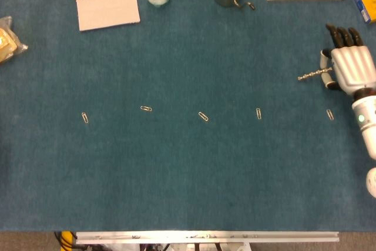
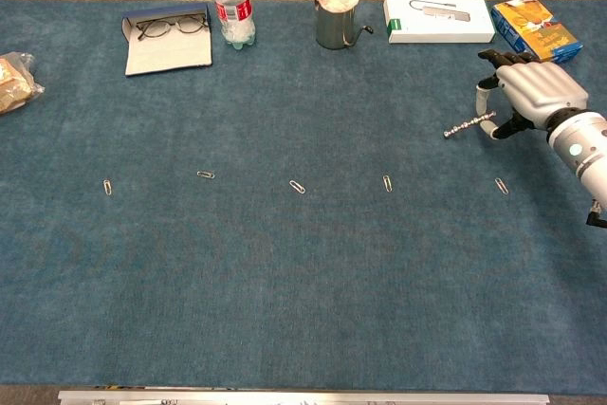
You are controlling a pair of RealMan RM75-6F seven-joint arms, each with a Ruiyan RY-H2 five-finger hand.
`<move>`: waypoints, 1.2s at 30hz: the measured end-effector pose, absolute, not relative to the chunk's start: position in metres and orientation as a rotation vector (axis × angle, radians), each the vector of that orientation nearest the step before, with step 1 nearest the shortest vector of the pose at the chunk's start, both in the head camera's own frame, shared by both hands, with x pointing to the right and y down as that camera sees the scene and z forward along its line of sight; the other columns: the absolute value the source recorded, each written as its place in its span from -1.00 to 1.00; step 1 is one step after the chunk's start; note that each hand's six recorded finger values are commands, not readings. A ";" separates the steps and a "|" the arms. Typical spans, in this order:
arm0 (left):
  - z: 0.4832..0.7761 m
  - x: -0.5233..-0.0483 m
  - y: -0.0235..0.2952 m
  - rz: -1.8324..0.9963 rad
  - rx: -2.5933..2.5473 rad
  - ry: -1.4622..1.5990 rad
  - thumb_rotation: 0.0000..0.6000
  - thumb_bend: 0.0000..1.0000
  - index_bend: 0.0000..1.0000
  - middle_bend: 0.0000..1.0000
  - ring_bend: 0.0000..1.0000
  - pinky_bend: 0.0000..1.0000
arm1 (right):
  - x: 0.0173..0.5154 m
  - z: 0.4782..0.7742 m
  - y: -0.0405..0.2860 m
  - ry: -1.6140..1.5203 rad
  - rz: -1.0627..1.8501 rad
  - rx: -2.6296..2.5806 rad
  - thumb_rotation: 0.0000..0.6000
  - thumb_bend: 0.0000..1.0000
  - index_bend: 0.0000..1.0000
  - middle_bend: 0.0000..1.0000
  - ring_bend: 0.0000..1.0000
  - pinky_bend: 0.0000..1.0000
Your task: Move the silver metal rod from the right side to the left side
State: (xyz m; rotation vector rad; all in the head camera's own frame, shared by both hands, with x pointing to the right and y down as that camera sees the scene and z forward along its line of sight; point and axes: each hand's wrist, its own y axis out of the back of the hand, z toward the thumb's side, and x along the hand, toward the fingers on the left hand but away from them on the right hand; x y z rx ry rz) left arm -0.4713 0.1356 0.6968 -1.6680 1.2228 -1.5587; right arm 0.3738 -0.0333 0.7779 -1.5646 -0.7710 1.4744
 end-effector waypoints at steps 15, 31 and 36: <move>0.688 -0.459 0.142 -1.538 -1.656 1.222 1.00 -0.18 -0.22 -0.48 -0.75 -0.74 | 0.398 0.738 0.006 -0.810 1.428 -1.554 1.00 -0.30 0.21 -0.96 -1.00 -1.00; 0.678 -0.442 0.152 -1.516 -1.650 1.216 1.00 -0.18 -0.21 -0.48 -0.75 -0.74 | 0.430 0.729 0.053 -0.804 1.480 -1.568 1.00 -0.30 0.21 -0.96 -1.00 -1.00; 0.678 -0.441 0.154 -1.518 -1.649 1.216 1.00 -0.18 -0.21 -0.48 -0.75 -0.74 | 0.434 0.731 0.058 -0.807 1.490 -1.573 1.00 -0.30 0.21 -0.96 -1.00 -1.00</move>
